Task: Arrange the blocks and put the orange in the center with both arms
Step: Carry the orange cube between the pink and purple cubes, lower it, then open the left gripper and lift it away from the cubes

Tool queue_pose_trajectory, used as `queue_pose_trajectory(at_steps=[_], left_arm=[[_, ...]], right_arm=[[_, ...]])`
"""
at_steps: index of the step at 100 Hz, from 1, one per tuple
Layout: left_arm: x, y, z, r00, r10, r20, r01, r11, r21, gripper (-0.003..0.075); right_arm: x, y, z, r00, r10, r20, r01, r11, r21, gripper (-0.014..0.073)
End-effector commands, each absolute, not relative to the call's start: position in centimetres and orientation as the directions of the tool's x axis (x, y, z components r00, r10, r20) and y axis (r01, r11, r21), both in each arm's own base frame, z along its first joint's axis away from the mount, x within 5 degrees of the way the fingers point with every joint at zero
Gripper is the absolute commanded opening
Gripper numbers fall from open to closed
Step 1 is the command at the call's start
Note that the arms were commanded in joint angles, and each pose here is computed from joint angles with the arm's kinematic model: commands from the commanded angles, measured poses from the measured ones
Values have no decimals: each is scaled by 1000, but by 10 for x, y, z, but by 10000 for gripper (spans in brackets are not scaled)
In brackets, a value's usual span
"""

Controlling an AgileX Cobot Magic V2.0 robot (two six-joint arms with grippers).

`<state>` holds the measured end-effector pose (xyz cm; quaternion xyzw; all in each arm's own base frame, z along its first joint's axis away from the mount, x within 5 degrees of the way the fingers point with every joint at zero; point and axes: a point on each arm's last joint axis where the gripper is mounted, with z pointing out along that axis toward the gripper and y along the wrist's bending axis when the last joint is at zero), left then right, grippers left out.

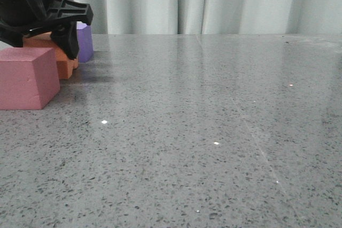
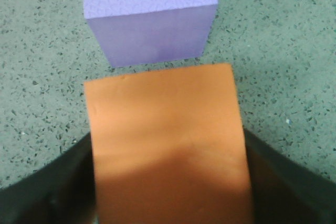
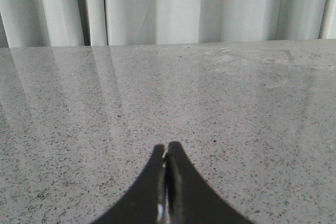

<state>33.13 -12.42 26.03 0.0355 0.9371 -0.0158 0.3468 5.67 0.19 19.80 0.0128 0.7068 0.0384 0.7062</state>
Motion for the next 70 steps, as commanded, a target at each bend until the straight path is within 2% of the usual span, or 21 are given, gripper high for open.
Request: queue_pose_trajectory(at_steps=[1, 6, 19, 42, 61, 70], left_arm=[[332, -124, 280, -710, 54, -702, 89, 996, -14, 652], [332, -123, 281, -713, 51, -699, 84, 996, -12, 724], [328, -121, 291, -697, 41, -716, 82, 996, -22, 659], [304, -111, 335, -609, 4, -793, 86, 994, -60, 660], [266, -94, 382, -490, -22, -871, 104, 991, -84, 659], [246, -84, 393, -444, -3, -896, 120, 991, -63, 659]], right_arm=[[54, 2, 212, 119, 72, -990, -45, 997, 67, -120], [54, 2, 212, 119, 72, -990, -45, 997, 67, -120], [54, 2, 212, 119, 72, -990, -45, 997, 67, -120], [54, 2, 212, 119, 72, -990, -45, 997, 67, -120], [54, 2, 212, 119, 72, -990, -45, 997, 67, -120], [54, 2, 212, 119, 72, -990, -45, 997, 67, -120]])
